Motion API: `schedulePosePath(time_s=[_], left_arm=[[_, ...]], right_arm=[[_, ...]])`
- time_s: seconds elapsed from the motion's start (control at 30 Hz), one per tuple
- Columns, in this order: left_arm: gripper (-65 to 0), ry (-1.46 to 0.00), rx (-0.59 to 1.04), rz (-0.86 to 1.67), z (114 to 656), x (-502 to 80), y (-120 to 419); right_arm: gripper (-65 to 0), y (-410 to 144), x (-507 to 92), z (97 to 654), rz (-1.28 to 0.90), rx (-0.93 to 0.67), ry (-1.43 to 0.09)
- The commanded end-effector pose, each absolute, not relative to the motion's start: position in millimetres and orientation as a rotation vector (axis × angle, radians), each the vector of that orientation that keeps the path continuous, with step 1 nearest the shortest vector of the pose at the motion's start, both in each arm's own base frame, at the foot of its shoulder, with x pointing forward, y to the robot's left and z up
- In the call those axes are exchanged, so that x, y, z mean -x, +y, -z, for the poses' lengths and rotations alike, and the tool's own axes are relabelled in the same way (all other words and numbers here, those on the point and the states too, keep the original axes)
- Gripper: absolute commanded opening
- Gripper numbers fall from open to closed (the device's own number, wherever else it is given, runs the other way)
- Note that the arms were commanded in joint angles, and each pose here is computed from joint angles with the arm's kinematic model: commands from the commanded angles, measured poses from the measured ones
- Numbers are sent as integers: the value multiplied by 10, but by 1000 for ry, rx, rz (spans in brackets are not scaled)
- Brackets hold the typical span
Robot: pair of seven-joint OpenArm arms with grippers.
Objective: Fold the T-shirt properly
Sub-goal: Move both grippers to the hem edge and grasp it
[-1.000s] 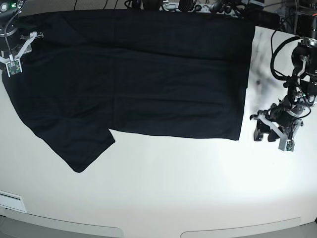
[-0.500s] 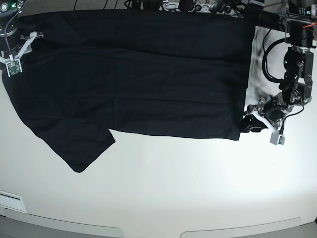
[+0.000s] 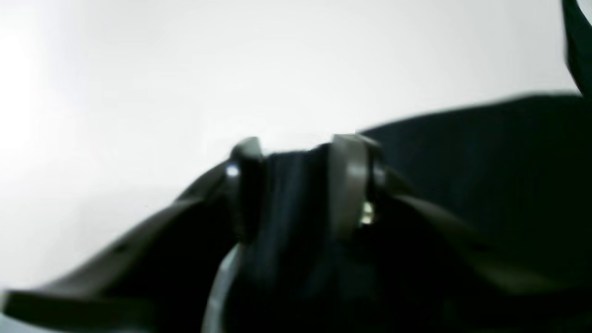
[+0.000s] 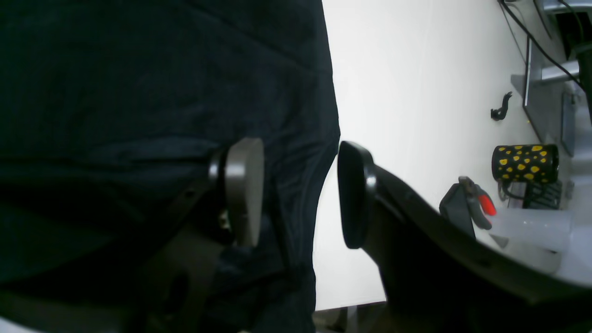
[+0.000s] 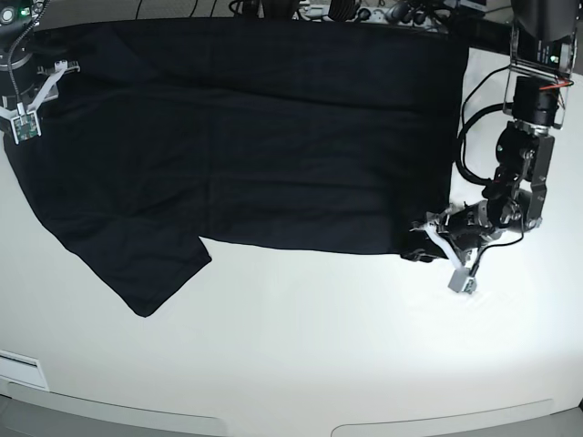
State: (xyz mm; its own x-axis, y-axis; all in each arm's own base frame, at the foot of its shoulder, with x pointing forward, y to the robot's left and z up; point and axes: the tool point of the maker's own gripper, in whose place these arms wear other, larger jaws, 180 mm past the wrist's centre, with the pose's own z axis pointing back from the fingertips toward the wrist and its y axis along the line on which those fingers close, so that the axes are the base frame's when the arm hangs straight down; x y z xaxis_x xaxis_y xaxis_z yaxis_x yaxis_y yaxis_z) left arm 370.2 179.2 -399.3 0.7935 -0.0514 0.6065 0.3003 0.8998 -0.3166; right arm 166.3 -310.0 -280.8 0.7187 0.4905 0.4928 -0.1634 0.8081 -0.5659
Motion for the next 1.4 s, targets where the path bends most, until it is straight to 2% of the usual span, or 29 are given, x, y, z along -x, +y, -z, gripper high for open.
schedulePosePath(time_s=[0.0, 0.03, 0.07, 0.33, 0.47, 0.67, 0.8, 0.9, 1.17, 1.37], left_arm=[[-563, -470, 359, 234, 4259, -3408, 1853], [-625, -469, 359, 234, 4261, -3405, 1850], [-650, -468, 358, 234, 4261, -3405, 1856], [-650, -466, 354, 242, 4266, -3399, 1858], [-650, -471, 367, 270, 4253, -3392, 1829], [-650, -472, 373, 279, 4251, -3387, 1816], [-650, -472, 373, 279, 4250, -3388, 1816], [-650, -472, 373, 279, 4249, -3389, 1816], [-650, -470, 372, 279, 4252, -3385, 1818], [-650, -471, 373, 279, 4250, -3388, 1813]], right_arm=[[-361, -3095, -1768, 2680, -394, 538, -737], [-361, -3089, -1801, 2658, -394, 539, -751], [-361, -3077, -1846, 2627, -395, 539, -772], [-360, -2809, -2472, 2248, -356, 379, -1069], [-360, -2893, -2814, 2369, -280, 218, -1098], [-333, -3324, -3323, 2804, -50, -46, -1025], [-333, -3447, -3637, 2958, 113, -266, -971], [-333, -3479, -3839, 3058, 199, -370, -933], [-333, -3303, -4073, 3575, 213, -448, -751], [-333, -3202, -4056, 3695, 153, -452, -719]])
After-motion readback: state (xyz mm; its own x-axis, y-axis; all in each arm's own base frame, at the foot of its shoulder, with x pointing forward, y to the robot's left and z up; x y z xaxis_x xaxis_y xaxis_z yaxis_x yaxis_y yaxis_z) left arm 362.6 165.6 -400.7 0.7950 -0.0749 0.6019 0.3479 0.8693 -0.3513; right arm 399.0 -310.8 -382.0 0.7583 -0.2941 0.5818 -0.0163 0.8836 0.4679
